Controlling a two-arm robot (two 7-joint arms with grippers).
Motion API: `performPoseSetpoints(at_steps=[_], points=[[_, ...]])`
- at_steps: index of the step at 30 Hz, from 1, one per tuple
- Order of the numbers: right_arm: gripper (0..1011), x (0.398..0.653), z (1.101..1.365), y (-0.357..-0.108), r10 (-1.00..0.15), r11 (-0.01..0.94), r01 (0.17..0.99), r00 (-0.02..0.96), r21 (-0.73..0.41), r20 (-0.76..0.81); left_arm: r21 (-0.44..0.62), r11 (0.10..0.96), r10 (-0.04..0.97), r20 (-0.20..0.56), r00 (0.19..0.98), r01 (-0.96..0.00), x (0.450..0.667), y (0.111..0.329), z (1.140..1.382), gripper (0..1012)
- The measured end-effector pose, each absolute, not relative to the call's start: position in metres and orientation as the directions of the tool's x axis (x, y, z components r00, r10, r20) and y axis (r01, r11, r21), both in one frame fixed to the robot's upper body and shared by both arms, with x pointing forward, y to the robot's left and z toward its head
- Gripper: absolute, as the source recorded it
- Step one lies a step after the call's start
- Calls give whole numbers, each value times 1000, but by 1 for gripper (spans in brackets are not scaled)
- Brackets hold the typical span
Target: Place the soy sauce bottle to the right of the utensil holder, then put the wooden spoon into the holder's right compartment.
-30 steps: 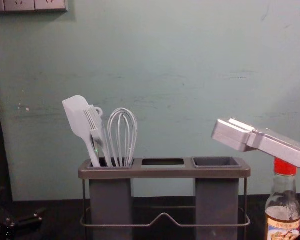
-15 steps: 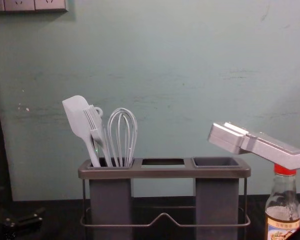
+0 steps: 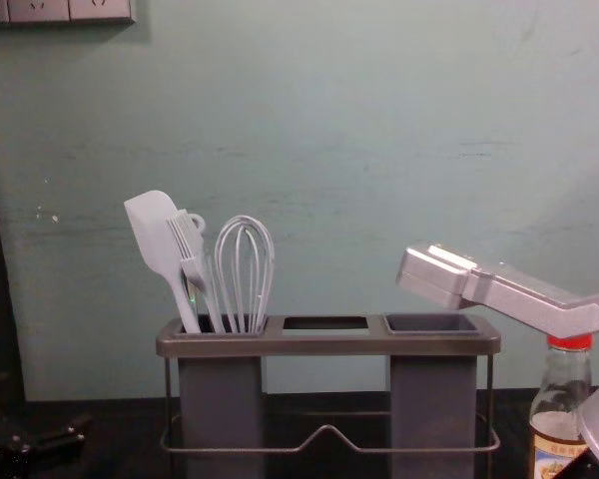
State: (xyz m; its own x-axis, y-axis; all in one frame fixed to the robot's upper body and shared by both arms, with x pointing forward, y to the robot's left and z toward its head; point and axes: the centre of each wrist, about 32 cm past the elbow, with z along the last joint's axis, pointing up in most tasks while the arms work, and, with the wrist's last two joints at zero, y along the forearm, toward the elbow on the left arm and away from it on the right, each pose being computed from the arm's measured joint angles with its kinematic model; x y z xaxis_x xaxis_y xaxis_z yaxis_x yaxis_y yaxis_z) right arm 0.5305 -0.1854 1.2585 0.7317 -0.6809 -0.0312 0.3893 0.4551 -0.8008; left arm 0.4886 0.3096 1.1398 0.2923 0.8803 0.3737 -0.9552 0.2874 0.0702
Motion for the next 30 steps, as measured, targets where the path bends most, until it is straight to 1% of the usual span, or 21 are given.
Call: performPoseSetpoints(at_steps=[30], points=[[1003, 538, 1261, -163, -647, 399, 377, 762, -836, 35, 70, 287, 880, 374, 292, -955, 489, 310, 1140, 1011]])
